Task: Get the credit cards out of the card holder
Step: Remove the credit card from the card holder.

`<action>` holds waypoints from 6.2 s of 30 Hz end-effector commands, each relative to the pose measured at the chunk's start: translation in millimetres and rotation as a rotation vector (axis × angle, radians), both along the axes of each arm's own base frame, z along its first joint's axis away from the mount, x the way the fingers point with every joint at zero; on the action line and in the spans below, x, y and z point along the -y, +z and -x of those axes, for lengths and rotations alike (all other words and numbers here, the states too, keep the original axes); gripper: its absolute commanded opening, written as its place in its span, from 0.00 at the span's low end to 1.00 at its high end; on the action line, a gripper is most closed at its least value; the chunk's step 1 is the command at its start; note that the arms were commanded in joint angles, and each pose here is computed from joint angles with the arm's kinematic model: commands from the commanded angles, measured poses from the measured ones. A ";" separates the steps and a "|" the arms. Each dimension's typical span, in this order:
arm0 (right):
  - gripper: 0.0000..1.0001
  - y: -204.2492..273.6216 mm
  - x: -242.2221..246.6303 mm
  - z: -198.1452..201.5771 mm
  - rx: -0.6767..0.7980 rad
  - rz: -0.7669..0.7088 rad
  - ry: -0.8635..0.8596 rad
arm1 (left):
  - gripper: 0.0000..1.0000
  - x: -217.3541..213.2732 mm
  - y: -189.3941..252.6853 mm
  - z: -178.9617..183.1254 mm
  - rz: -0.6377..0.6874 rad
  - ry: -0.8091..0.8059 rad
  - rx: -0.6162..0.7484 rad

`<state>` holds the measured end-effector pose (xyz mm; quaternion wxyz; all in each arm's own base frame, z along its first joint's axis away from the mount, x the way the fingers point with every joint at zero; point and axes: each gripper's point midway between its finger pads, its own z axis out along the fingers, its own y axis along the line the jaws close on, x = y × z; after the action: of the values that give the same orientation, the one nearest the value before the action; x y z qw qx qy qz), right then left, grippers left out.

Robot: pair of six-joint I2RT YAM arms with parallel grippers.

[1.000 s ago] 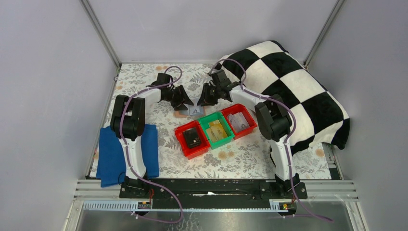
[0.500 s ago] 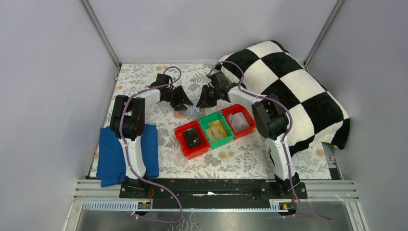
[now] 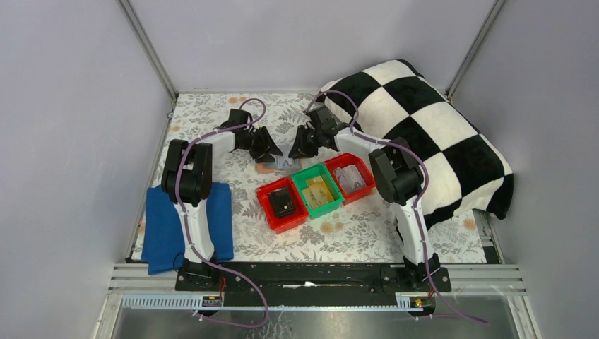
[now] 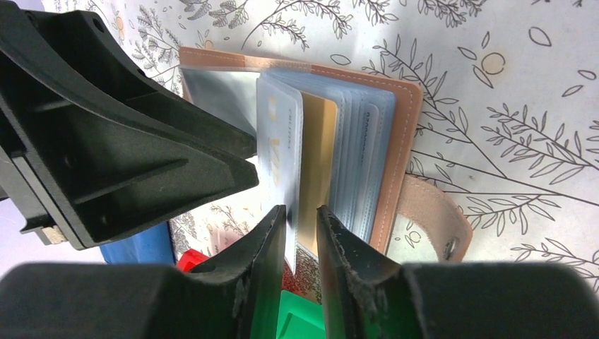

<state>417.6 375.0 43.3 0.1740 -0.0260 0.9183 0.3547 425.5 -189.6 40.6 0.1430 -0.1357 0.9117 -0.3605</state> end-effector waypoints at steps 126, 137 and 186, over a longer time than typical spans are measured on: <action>0.30 8.2 -0.6 -2.2 0.129 0.029 -0.056 | 0.46 -1.3 16.7 -2.7 0.024 -0.004 0.054; 0.30 8.0 2.4 -2.0 0.132 0.037 -0.065 | 0.46 -1.2 16.2 -2.1 0.025 -0.004 0.052; 0.32 11.1 12.1 -7.5 0.144 0.040 -0.104 | 0.45 -0.8 15.9 0.2 0.026 -0.009 0.048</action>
<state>422.0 372.3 40.6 0.2398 -0.0119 0.9105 0.3366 422.5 -190.5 39.0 0.1392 -0.1348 0.9093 -0.3683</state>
